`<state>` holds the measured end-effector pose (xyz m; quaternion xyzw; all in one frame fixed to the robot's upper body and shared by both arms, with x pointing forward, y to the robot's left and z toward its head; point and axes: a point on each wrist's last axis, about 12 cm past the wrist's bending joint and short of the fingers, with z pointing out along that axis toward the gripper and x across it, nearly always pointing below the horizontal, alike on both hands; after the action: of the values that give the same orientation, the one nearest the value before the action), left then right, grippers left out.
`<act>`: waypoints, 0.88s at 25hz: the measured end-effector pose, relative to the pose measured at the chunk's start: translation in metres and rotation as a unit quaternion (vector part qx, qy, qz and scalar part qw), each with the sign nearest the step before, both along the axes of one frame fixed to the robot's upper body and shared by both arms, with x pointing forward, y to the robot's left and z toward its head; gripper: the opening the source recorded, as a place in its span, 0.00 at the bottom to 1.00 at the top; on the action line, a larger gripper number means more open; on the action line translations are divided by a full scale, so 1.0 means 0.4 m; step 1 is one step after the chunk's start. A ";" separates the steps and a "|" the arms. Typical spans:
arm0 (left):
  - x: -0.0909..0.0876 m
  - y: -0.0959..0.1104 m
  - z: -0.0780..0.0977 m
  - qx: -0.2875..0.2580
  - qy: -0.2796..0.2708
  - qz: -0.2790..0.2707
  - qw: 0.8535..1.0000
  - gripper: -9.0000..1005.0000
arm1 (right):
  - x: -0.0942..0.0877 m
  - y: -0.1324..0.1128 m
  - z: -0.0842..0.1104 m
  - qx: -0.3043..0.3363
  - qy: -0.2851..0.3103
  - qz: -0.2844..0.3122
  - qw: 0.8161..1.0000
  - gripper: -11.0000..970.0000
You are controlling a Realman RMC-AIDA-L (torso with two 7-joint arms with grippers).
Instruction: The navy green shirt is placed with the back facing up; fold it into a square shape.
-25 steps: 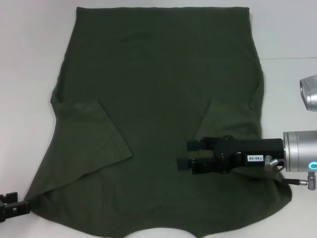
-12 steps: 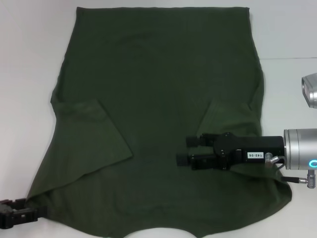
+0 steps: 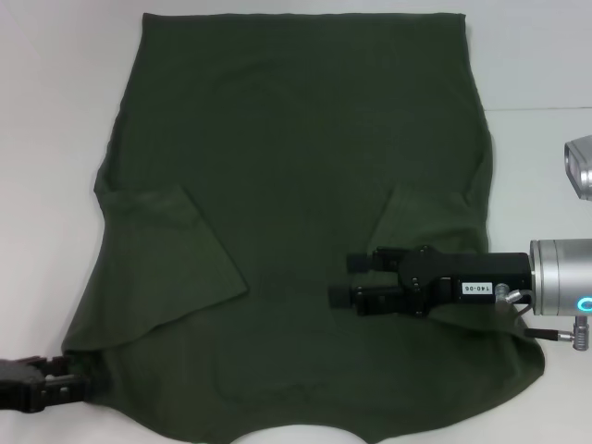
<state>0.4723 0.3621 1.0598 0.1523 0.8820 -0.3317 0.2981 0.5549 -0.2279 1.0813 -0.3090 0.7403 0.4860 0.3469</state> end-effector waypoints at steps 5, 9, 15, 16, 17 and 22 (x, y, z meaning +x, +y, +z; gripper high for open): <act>0.015 -0.008 0.001 0.007 0.001 -0.010 1.000 0.86 | 0.000 -0.002 0.000 0.001 0.000 -0.002 1.000 0.94; 0.012 0.003 0.004 0.012 0.002 -0.003 1.000 0.86 | -0.001 -0.005 -0.001 0.002 0.000 -0.005 1.000 0.94; 0.008 0.019 0.005 0.026 0.006 0.007 1.000 0.86 | 0.001 -0.007 0.001 0.005 -0.003 -0.008 1.000 0.94; 0.008 0.020 0.004 0.027 0.007 0.007 1.000 0.86 | 0.001 -0.007 0.002 0.005 -0.003 -0.009 1.000 0.94; 0.007 0.021 0.004 0.028 0.008 0.007 1.000 0.86 | 0.001 -0.007 0.002 0.005 -0.003 -0.009 1.000 0.94; 0.003 0.028 0.004 0.035 0.013 0.011 0.999 0.86 | 0.002 -0.005 0.003 0.006 -0.004 -0.008 1.000 0.94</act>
<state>0.4735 0.3735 1.0616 0.1485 0.8984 -0.2997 0.2846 0.5557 -0.2298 1.0824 -0.3030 0.7384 0.4867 0.3551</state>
